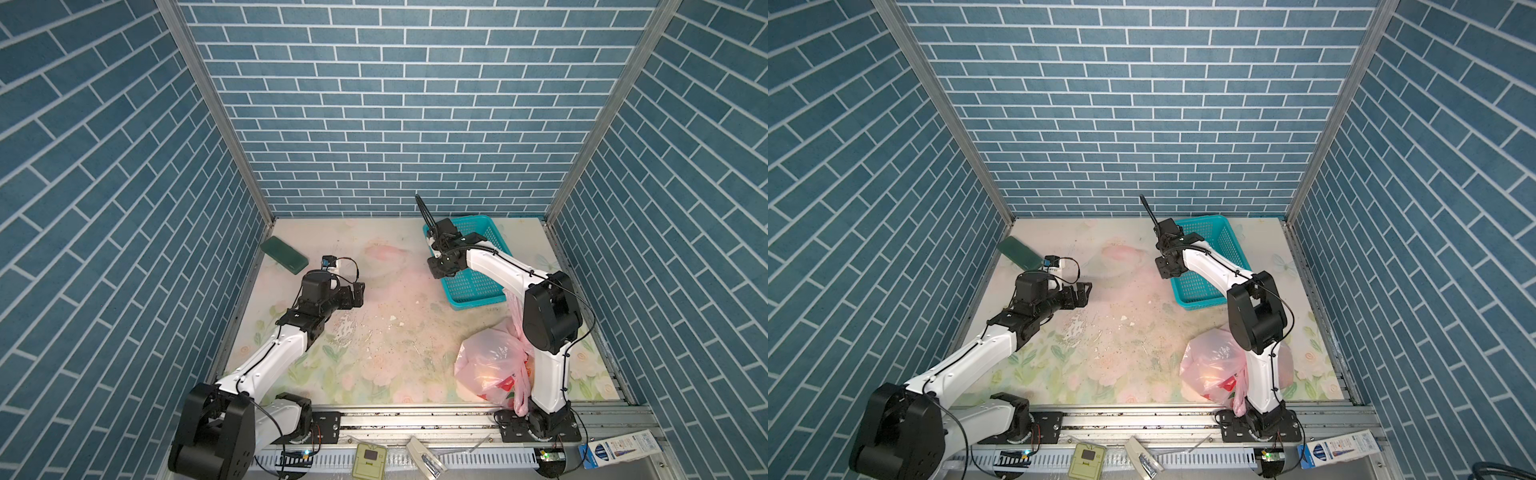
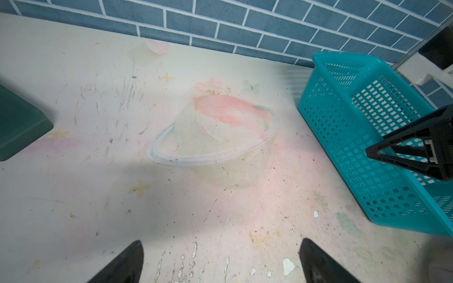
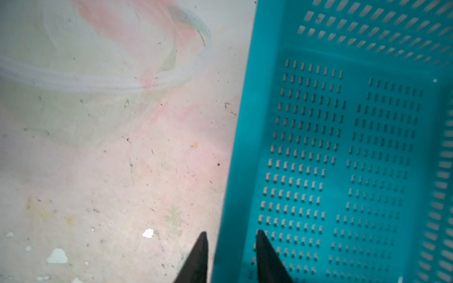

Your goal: Untie the knot of the plastic bag and take out the fruit

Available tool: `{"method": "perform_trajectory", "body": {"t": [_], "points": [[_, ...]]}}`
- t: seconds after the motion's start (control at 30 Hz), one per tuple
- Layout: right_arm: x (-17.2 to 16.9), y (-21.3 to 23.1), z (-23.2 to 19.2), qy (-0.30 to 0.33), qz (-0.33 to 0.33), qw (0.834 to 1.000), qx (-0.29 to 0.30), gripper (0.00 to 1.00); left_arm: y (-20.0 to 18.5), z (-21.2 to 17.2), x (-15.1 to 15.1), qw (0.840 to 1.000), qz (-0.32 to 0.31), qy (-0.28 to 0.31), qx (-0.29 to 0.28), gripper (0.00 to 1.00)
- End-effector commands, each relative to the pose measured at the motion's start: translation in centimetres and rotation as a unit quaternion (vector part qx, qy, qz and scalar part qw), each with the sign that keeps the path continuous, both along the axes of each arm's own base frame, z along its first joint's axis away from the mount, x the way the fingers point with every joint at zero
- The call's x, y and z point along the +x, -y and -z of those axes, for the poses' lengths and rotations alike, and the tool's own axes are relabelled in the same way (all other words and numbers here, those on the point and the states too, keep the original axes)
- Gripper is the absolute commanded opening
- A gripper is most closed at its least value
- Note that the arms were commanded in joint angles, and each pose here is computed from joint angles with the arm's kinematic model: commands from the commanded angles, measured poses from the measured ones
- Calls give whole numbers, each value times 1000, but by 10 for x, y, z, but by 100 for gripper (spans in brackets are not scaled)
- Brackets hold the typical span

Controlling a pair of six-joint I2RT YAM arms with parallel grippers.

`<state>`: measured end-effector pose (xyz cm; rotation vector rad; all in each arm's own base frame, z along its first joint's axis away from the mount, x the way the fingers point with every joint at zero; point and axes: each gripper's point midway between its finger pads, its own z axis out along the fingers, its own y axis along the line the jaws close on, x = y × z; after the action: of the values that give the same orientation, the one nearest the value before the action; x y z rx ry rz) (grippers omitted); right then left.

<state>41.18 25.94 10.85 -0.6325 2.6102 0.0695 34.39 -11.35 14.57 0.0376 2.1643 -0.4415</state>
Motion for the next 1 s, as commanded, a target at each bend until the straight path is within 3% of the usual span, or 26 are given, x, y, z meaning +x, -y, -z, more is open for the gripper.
{"method": "perform_trajectory", "body": {"t": [0.0,0.13,0.33,0.67,0.97], "points": [[3,21,6,4,17,999,-29,19,9,-17,10,1000,10,20,-10,100],[13,45,8,8,35,999,-41,7,14,-18,13,1000,15,21,-10,100],[36,85,12,13,64,996,-52,1,18,-18,15,1000,19,20,-7,100],[69,154,15,23,148,985,-85,0,19,-20,16,1000,20,19,-3,100],[88,191,21,24,183,977,-103,0,20,-16,16,1000,21,13,0,100]]}}
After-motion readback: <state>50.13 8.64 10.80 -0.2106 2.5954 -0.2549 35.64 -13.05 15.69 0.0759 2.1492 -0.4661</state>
